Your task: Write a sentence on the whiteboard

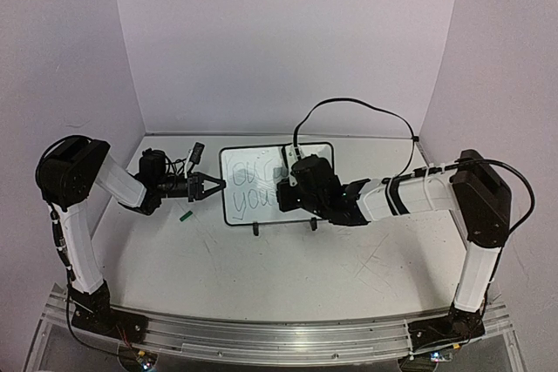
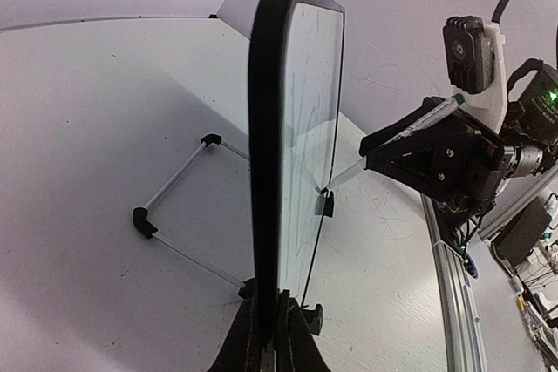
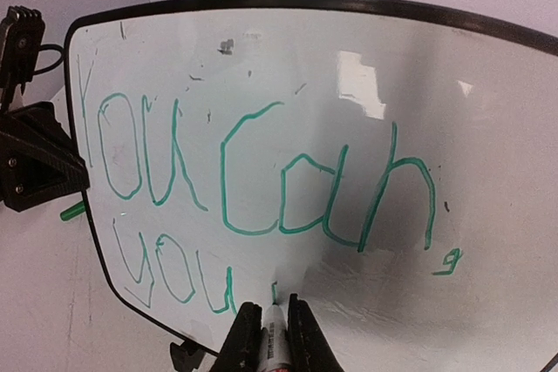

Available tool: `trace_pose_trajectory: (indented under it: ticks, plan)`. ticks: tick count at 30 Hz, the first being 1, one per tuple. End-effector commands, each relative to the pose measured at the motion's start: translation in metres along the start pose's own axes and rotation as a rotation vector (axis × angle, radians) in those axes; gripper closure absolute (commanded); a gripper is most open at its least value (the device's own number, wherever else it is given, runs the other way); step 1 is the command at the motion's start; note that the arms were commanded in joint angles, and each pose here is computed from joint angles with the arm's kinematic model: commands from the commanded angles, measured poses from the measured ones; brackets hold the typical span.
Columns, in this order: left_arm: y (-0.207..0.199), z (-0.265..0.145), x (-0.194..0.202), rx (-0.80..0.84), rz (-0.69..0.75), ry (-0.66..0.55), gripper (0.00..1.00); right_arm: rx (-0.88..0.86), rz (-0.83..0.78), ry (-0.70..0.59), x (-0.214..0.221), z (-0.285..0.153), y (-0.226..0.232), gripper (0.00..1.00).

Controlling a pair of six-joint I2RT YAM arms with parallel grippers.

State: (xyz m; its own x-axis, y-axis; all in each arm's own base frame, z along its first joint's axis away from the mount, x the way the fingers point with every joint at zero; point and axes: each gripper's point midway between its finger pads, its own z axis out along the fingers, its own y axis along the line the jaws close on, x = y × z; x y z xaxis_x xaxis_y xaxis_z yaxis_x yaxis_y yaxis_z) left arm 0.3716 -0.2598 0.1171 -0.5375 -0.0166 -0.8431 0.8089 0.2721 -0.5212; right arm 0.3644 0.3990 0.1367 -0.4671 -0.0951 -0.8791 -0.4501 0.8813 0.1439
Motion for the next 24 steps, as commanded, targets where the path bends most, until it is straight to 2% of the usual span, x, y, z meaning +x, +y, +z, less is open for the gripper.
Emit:
trace_pose_trajectory:
  ticks: [1,16,24]
  plan:
    - [0.007,0.001,-0.011,-0.043,0.034,-0.013,1.00,0.029,0.012,0.009,0.008,-0.001,-0.006,1.00]
    - [0.006,0.000,-0.011,-0.046,0.037,-0.013,1.00,0.034,0.018,0.020,0.015,-0.001,-0.006,1.00]
    - [0.006,0.000,-0.011,-0.046,0.035,-0.012,1.00,0.072,0.009,-0.032,-0.005,-0.007,-0.010,1.00]
